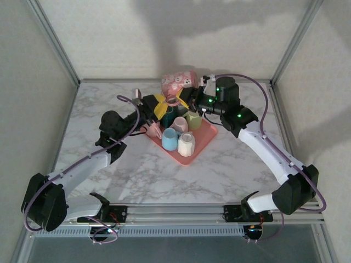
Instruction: Turn the mug right side up
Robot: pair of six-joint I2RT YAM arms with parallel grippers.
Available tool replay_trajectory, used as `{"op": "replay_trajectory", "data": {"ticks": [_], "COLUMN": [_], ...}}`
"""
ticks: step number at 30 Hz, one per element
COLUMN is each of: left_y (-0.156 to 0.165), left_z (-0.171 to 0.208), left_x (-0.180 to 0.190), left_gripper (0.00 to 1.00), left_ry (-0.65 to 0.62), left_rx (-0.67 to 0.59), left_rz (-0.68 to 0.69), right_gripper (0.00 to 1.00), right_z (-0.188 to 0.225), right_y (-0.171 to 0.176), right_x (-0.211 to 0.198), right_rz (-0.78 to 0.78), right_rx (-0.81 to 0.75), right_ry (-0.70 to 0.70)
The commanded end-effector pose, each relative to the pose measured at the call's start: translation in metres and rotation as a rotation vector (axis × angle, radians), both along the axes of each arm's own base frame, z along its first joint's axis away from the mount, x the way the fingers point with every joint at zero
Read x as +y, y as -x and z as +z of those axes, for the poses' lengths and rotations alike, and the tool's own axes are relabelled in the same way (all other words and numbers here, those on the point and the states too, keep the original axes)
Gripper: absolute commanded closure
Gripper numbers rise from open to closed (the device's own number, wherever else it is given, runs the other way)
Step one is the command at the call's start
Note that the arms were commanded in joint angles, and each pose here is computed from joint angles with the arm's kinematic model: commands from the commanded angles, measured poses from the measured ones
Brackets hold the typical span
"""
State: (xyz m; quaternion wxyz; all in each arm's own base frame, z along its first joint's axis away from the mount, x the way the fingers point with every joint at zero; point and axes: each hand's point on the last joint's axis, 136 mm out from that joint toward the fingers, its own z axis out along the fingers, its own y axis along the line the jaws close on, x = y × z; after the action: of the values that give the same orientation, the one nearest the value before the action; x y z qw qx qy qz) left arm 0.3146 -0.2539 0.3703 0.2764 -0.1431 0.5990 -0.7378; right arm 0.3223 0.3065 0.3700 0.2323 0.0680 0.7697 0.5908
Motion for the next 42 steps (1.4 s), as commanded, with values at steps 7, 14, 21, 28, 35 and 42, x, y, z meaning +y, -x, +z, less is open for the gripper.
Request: {"op": "replay_trajectory", "data": {"ticks": [7,14,21,28,35,42], "left_y": [0.001,-0.004,-0.001,-0.001,-0.003,-0.007], "left_z": [-0.001,-0.013,0.009,0.024,0.015,0.009], "left_x": [-0.006,-0.006,-0.003,-0.005,-0.006,-0.005], "left_gripper": [0.41,0.38,0.41,0.51,0.56,0.62], "left_ry": [-0.016,-0.069,0.129,0.169,0.166,0.169], "left_rx": [0.016,0.091,0.059,0.032,0.039,0.038], "left_rz": [-0.003,0.016,-0.024,-0.035,-0.030,-0.011], "right_gripper": [1.00,1.00,1.00,1.00,1.00,1.00], "right_z": [0.052,0.049,0.046,0.039,0.040,0.035], "right_y": [0.008,0.006,0.011,0.013,0.017,0.022], "right_x": [0.004,0.007,0.013,0.018,0.023,0.021], "right_rz": [0.044,0.048,0.069,0.084,0.113,0.123], "right_rx": [-0.162,-0.149,-0.140,-0.116,-0.107,-0.098], "right_ry": [-0.116,-0.118,-0.118,-0.129,-0.137,-0.122]}}
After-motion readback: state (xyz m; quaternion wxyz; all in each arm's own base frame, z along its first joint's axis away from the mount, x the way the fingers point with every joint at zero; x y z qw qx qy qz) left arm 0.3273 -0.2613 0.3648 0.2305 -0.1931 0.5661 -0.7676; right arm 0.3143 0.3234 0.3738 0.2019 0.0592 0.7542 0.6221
